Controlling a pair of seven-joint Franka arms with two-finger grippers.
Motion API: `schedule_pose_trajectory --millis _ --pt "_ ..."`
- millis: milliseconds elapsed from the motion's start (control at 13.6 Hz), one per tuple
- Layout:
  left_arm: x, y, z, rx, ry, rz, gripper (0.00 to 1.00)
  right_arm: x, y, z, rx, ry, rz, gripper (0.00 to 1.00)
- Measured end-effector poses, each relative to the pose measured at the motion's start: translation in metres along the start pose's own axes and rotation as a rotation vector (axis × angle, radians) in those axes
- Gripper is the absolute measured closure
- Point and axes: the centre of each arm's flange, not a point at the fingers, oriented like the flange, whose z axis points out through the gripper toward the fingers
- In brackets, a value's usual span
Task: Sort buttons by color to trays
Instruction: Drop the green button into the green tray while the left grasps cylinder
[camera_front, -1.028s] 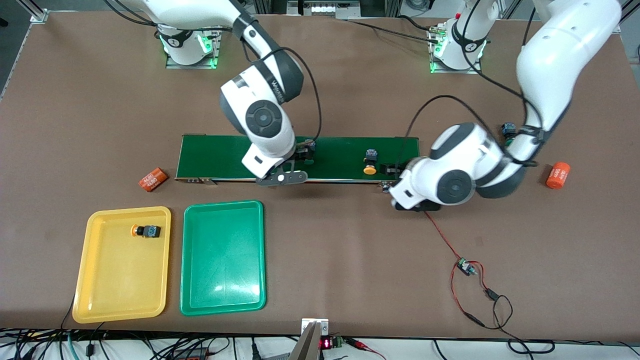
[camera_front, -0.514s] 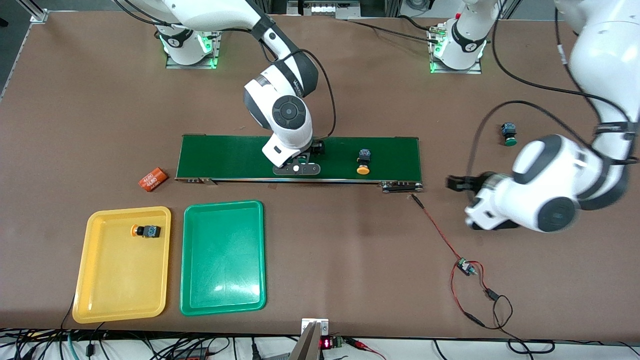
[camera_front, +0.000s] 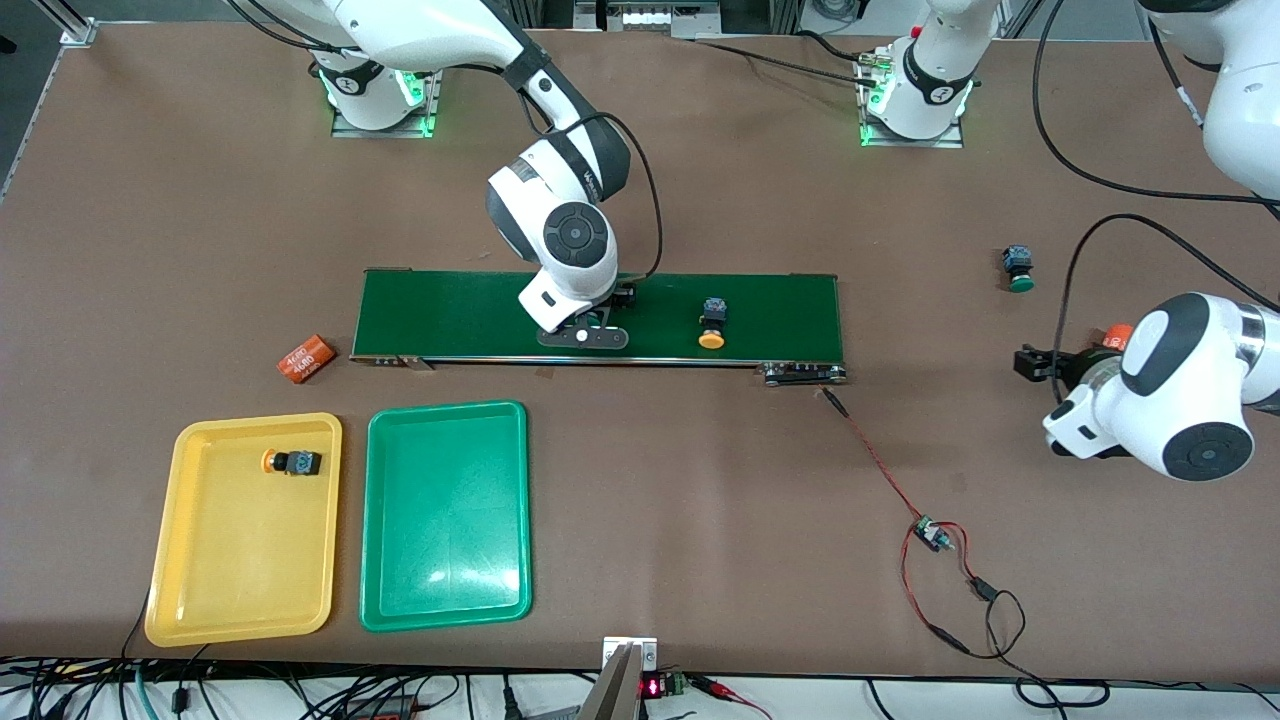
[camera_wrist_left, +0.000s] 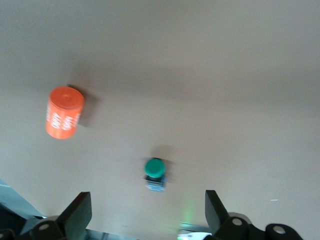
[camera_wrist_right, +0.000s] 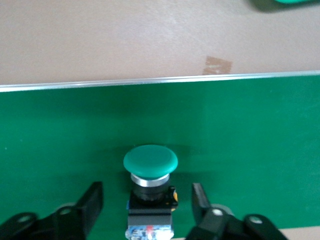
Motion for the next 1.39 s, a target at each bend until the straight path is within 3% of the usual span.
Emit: schedule_pose_trajectory --millis 220,367,587,954,1028,1248,1321,1395 --pt "0.01 -0.059 0.036 -0.04 0.016 0.08 0.0 -0.002 -0.002 -0.001 0.001 0.002 0.036 0.59" --pt "0.016 -0.085 0.057 -0.052 0.038 0.102 0.0 -0.001 -0.001 -0.005 0.006 0.008 0.039 0.59" --pt "0.02 -0.098 0.087 -0.035 0.0 0.164 0.0 0.008 -0.003 -0.034 0.044 0.044 0.047 0.59" --pt "0.033 -0.116 0.115 0.101 0.069 0.335 0.05 0.059 0.038 -0.107 0.071 0.117 0.125 0.59" --pt "0.034 -0.12 0.122 0.108 0.077 0.352 0.1 0.076 0.057 -0.112 0.072 0.125 0.127 0.59" --pt "0.033 -0.129 0.143 0.092 0.097 0.388 0.43 0.127 0.11 -0.108 0.07 0.13 0.088 0.59" --pt "0.031 -0.131 0.143 0.091 0.1 0.402 0.5 0.144 0.126 -0.101 0.067 0.129 0.067 0.59" --pt "0.031 -0.131 0.143 0.092 0.101 0.413 0.5 0.161 0.141 -0.092 0.064 0.129 0.037 0.59"
